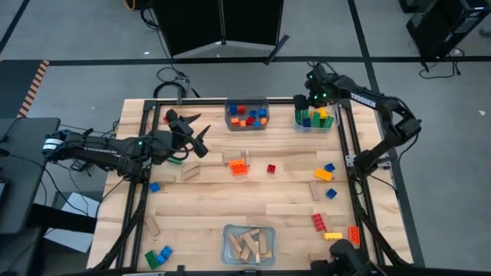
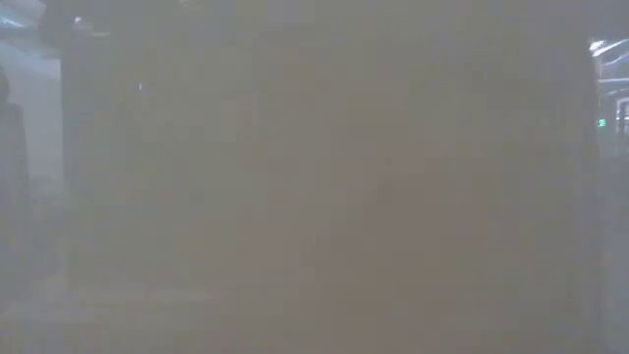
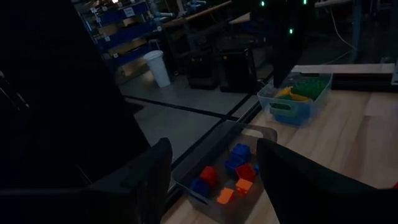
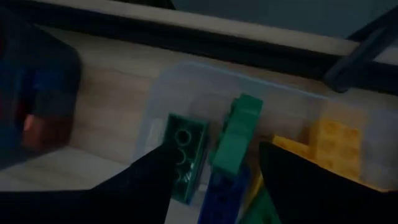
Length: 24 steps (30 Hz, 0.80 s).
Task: Sort blocks by size
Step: Put the small blue game piece into the black bin
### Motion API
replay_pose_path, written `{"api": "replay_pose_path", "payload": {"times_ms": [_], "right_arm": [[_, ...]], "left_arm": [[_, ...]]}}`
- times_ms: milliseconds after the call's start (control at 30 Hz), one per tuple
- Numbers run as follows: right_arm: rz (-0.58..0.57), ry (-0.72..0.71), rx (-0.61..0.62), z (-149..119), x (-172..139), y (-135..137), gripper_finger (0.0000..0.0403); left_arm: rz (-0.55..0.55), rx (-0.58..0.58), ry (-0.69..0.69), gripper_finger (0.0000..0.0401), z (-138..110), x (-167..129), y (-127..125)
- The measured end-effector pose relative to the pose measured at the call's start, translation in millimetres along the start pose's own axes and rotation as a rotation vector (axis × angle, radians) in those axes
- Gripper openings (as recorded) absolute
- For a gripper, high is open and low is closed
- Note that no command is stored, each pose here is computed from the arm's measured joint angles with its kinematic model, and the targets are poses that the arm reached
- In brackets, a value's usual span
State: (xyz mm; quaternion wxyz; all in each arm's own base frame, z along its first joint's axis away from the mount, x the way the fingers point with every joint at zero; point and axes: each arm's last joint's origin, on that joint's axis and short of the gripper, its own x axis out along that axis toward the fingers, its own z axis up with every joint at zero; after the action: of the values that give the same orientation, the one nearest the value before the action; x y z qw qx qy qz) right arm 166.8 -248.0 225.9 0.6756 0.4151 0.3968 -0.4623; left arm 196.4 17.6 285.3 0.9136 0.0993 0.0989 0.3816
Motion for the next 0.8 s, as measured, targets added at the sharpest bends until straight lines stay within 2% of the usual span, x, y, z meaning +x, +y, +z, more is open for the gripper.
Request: {"api": "replay_pose_path", "payload": {"times_ms": [167, 333, 500, 667, 800], "right_arm": [[0.012, -0.019, 0.034, 1.3, -38.7, 4.2, 0.0239], [0.003, 0.012, 0.040, -26.8, -77.9, 11.5, 0.0238], [-0.014, -0.057, 0.059, -73.5, -118.9, 24.2, 0.0239], [0.115, -0.115, 0.133, -133.4, -142.1, 32.1, 0.0236], [0.227, -0.142, 0.172, -178.0, -141.8, 38.8, 0.0235]], "left_arm": [[0.001, -0.003, -0.006, 0.0241, 1.1, -1.2, 1.5], [-0.057, 0.006, -0.005, 0.0241, 0.9, -4.4, 3.2], [-0.141, 0.026, 0.004, 0.0241, -0.1, -11.5, 8.0], [-0.237, 0.052, 0.023, 0.0241, -3.2, -16.5, 9.7], [-0.329, 0.080, 0.055, 0.0241, -6.5, -18.4, 7.7]]}}
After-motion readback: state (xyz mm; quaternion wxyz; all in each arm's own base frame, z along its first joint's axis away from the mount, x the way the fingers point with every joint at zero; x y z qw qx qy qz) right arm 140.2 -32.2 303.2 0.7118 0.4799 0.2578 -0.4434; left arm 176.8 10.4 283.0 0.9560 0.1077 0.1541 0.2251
